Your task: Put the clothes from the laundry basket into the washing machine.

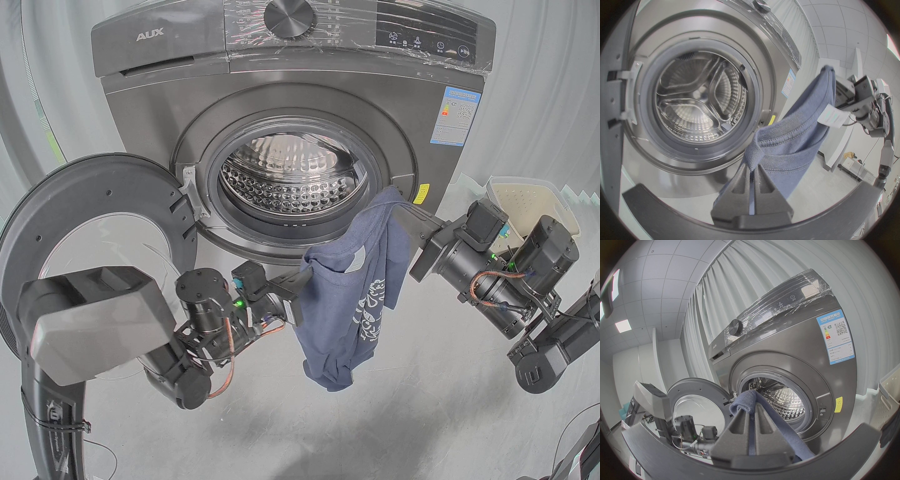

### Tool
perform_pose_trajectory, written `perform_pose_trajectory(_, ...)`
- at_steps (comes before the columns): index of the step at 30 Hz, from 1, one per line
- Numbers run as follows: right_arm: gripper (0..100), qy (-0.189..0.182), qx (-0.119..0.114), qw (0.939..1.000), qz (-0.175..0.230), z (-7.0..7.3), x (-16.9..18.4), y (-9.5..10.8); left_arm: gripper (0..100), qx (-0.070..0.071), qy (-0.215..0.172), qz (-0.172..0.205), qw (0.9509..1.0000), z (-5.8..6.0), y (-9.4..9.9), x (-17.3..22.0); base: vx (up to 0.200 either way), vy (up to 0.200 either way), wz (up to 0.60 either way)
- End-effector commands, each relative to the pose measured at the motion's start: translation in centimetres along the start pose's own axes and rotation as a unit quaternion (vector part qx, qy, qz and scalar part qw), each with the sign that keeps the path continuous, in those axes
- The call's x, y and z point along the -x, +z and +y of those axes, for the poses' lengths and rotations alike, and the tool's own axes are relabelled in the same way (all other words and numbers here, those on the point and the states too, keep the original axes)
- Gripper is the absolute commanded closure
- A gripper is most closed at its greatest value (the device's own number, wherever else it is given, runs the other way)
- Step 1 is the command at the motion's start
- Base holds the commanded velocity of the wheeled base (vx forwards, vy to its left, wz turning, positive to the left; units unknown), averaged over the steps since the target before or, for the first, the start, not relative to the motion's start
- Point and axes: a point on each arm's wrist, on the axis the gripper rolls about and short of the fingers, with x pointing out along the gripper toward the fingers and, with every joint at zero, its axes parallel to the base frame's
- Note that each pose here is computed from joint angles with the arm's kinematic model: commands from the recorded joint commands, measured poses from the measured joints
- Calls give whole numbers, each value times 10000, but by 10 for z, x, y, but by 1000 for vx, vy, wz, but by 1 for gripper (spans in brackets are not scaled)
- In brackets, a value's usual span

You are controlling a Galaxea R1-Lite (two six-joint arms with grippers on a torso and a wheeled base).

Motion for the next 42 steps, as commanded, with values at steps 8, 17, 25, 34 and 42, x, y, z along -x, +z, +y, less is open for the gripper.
perform_pose_trajectory(8, 100, -225, -25, 9996, 140, -3, -2, -10, 100, -155, 628, -590, 9962, 10, 102, 101, 0, 0, 0)
perform_pose_trajectory(17, 100, -253, -48, 9994, 219, -1, 1, -14, 100, -348, 728, -1256, 9888, 12, 143, 122, 0, 0, 0)
perform_pose_trajectory(25, 100, -249, -23, 9997, 66, 0, 2, -5, 100, -463, 817, -1511, 9840, 15, 158, 128, 0, 0, 0)
perform_pose_trajectory(34, 100, -262, 39, 9996, -133, 2, 7, 11, 100, -491, 739, -1669, 9820, 6, 166, 130, 0, 0, 0)
perform_pose_trajectory(42, 100, -217, 69, 9992, -328, 5, 8, 24, 100, -467, 644, -1670, 9827, 0, 166, 128, 0, 0, 0)
